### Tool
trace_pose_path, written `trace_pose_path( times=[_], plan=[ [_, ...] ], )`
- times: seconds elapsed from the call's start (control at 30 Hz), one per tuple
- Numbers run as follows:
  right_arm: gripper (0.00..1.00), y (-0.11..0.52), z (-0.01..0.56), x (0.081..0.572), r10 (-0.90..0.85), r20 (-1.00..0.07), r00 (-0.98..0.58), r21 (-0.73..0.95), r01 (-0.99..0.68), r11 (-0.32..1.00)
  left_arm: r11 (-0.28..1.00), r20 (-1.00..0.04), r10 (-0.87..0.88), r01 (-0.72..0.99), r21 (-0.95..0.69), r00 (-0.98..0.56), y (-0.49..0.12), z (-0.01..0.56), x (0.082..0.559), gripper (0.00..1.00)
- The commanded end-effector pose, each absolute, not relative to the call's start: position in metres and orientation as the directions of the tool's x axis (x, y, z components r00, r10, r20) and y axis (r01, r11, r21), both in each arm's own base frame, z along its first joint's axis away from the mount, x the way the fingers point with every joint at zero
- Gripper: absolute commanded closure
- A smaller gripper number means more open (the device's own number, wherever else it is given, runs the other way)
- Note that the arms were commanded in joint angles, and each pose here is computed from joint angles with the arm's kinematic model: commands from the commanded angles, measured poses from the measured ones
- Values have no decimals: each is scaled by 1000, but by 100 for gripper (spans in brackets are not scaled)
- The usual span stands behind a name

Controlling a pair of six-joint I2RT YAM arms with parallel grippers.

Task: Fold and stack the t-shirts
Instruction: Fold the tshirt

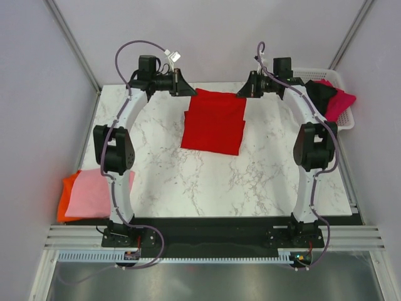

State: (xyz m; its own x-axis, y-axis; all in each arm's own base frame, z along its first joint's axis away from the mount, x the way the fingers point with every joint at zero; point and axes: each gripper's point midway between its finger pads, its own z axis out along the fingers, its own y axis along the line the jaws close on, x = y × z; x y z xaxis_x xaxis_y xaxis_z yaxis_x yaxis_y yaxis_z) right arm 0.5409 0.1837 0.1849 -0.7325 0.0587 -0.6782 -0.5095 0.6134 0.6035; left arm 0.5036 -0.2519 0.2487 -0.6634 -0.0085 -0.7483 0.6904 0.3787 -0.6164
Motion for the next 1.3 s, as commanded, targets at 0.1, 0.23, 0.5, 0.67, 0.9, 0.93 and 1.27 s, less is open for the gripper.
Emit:
trace_pose_path(
  times=[0.1, 0.23, 0.5, 0.67, 0.9, 0.93, 1.27],
  plan=[
    [92, 184, 219, 471, 16, -674, -739, 607, -541, 582, 279, -707, 23, 683, -675, -707, -235, 256, 433, 98],
    [92, 193, 236, 415, -13, -674, -739, 604, -560, 567, 288, -714, 29, 689, -665, -700, -227, 259, 402, 98],
    [92, 197, 200, 309, -63, -599, -798, 632, -520, 575, 284, -698, 41, 678, -678, -715, -217, 254, 331, 98],
    [91, 190, 200, 281, -42, -616, -787, 618, -516, 593, 289, -688, 36, 667, -687, -724, -210, 252, 288, 98],
    [90, 184, 186, 247, -26, -589, -807, 640, -486, 595, 302, -650, 43, 630, -715, -759, -204, 233, 250, 98],
    [90, 183, 188, 242, -22, -594, -804, 640, -488, 593, 305, -650, 44, 629, -715, -759, -202, 233, 244, 98],
    [89, 173, 152, 188, -29, -508, -861, 678, -420, 603, 380, -538, 5, 499, -779, -843, -193, 196, 203, 98]
  ],
)
